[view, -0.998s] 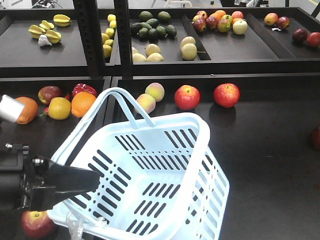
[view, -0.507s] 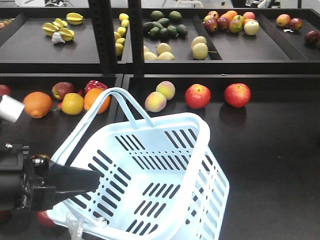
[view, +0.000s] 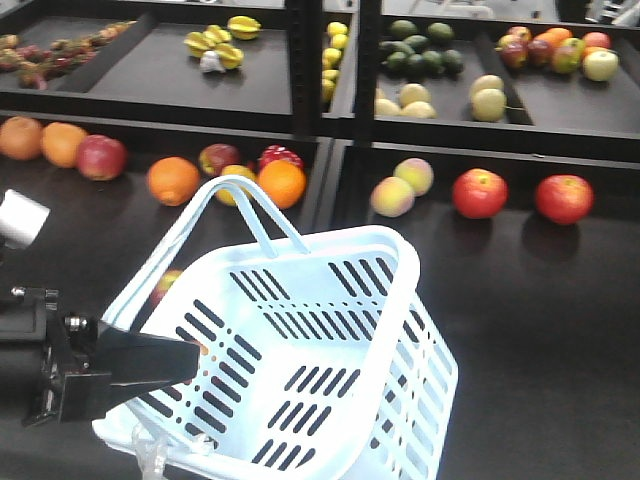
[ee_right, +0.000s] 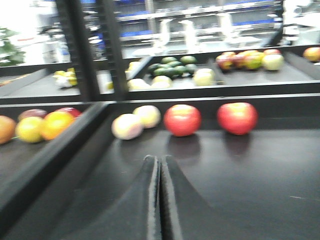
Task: Pick three apples into basket with both arms
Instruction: 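Hold the basket up and turn the base away from the table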
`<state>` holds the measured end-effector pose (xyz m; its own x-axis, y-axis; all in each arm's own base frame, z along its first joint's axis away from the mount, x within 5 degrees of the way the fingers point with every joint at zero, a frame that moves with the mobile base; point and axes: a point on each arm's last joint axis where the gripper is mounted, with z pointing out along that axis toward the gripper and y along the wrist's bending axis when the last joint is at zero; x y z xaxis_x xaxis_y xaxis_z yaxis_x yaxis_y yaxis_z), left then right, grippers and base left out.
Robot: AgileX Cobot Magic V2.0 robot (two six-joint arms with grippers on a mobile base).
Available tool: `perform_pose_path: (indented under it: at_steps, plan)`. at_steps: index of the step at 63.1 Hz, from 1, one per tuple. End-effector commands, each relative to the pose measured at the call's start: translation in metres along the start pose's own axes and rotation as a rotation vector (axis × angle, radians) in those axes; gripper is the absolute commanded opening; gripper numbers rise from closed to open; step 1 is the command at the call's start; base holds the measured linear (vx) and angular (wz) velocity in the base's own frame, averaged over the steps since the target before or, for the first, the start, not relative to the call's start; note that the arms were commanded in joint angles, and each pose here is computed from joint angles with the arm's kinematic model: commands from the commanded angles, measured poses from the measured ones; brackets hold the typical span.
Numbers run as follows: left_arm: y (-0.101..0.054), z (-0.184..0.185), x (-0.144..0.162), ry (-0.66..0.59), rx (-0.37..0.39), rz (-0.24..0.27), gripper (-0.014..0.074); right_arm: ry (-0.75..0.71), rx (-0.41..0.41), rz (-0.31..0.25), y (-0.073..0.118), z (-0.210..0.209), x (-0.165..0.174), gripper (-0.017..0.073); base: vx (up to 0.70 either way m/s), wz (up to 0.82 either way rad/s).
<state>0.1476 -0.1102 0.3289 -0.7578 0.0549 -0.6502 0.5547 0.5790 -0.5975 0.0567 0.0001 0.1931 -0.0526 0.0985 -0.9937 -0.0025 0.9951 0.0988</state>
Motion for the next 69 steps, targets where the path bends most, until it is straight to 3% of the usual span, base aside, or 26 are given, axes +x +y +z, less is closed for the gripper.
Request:
perform_pose_path:
  at_steps: [1, 69]
  plan:
    - [-0.0112, -0.0065, -0.0109, -0.085, 0.048, -0.016, -0.0008, -0.071, -0.005, -0.014, 0.0004, -0.0002, -0.0024, -0.0001, -0.10, 0.45]
    - [-0.0112, -0.0065, -0.0109, -0.085, 0.048, -0.016, -0.0008, -0.071, -0.005, -0.014, 0.0004, -0.0002, -0.0024, -0.0001, -0.14, 0.54]
